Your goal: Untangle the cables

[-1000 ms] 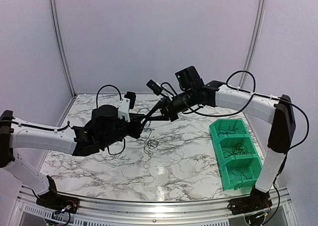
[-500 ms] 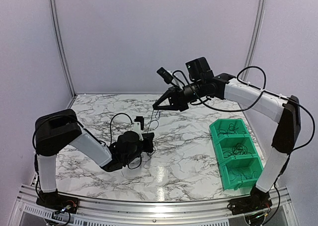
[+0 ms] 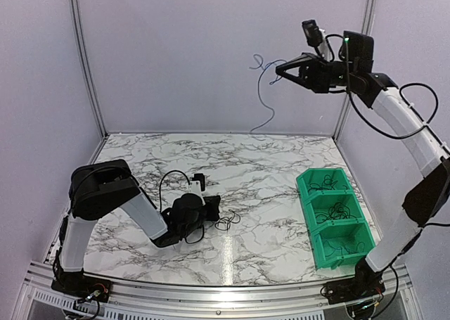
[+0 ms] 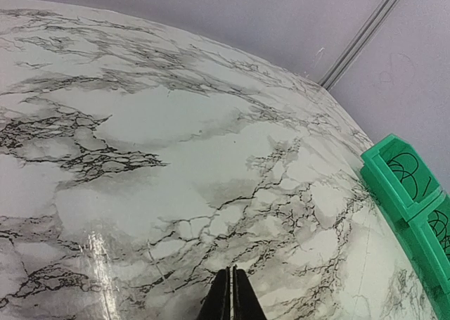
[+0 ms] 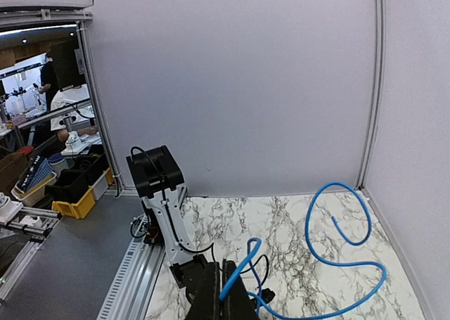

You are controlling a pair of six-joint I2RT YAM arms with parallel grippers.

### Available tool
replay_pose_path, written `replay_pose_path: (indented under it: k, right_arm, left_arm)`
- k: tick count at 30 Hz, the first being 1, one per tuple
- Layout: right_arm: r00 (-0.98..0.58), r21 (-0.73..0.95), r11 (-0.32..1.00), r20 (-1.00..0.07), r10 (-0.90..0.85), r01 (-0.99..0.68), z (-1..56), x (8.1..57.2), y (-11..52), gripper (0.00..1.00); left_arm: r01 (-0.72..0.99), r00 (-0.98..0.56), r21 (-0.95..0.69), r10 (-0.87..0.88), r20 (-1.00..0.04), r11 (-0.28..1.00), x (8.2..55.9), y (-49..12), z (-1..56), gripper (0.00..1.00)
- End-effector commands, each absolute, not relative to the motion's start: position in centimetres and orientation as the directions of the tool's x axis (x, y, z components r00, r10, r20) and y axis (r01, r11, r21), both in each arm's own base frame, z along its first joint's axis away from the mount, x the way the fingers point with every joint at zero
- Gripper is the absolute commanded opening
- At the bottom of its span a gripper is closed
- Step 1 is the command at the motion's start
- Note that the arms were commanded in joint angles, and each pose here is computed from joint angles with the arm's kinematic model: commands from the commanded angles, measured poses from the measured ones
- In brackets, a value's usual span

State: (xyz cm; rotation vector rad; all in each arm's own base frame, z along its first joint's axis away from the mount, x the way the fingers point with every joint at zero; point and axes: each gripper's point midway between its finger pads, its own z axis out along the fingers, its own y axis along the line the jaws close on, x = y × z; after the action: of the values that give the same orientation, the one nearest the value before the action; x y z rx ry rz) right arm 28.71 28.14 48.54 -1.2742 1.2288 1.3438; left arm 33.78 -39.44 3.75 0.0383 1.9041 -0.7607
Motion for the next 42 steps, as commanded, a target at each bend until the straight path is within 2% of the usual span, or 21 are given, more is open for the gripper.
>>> replay_pose_path:
  k: [1, 4, 8, 16, 20, 26, 32, 36, 42]
  right_arm:
    - [0.01, -0.014, -0.102, -0.999, 0.042, -0.995, 52.6, 27.4, 24.7, 0.0]
    - [0.042, -0.043, -0.022, -0.997, 0.057, -0.999, 52.8, 28.4, 22.9, 0.0]
    - [0.004, -0.002, 0.082, -1.0, 0.026, -0.997, 50.7, 29.7, 21.1, 0.0]
    - [-0.03, 0.004, 0.247, -0.994, -0.103, -0.969, 43.8, 29.3, 18.8, 0.0]
    - [-0.026, -0.042, 0.304, -0.976, -0.215, -0.952, 40.4, 27.8, 17.9, 0.0]
    - [-0.042, -0.103, 0.317, -0.906, -0.421, -0.943, 35.5, 24.0, 16.2, 0.0]
    - [-0.086, -0.138, 0.297, -0.771, -0.632, -0.945, 30.5, 20.5, 13.7, 0.0]
    - [-0.147, -0.141, 0.336, -0.698, -0.701, -0.931, 28.7, 19.3, 12.0, 0.0]
    - [-0.086, -0.257, 0.302, -0.614, -0.785, -0.918, 26.5, 17.2, 10.2, 0.0]
  left_arm:
    - [0.325, -0.504, -0.498, -0.298, -0.81, 0.804, 34.0, -38.8, 1.8, 0.04]
    - [0.345, -0.493, -0.492, -0.292, -0.819, 0.799, 33.9, -39.0, 2.8, 0.06]
    - [0.415, -0.457, -0.461, -0.258, -0.851, 0.785, 33.9, -39.5, 5.7, 0.1]
    - [0.547, -0.413, -0.342, -0.109, -0.904, 0.764, 32.8, -40.1, 11.2, 0.35]
    - [0.553, -0.396, -0.29, -0.06, -0.916, 0.781, 32.7, -39.3, 13.0, 0.41]
    - [0.521, -0.372, -0.229, -0.022, -0.928, 0.822, 33.0, -37.8, 14.3, 0.44]
    - [0.475, -0.358, -0.2, -0.02, -0.933, 0.857, 33.8, -36.9, 14.1, 0.45]
    - [0.465, -0.364, -0.192, -0.011, -0.931, 0.864, 34.0, -36.9, 13.4, 0.46]
    - [0.438, -0.369, -0.172, 0.002, -0.929, 0.882, 34.3, -36.4, 12.4, 0.47]
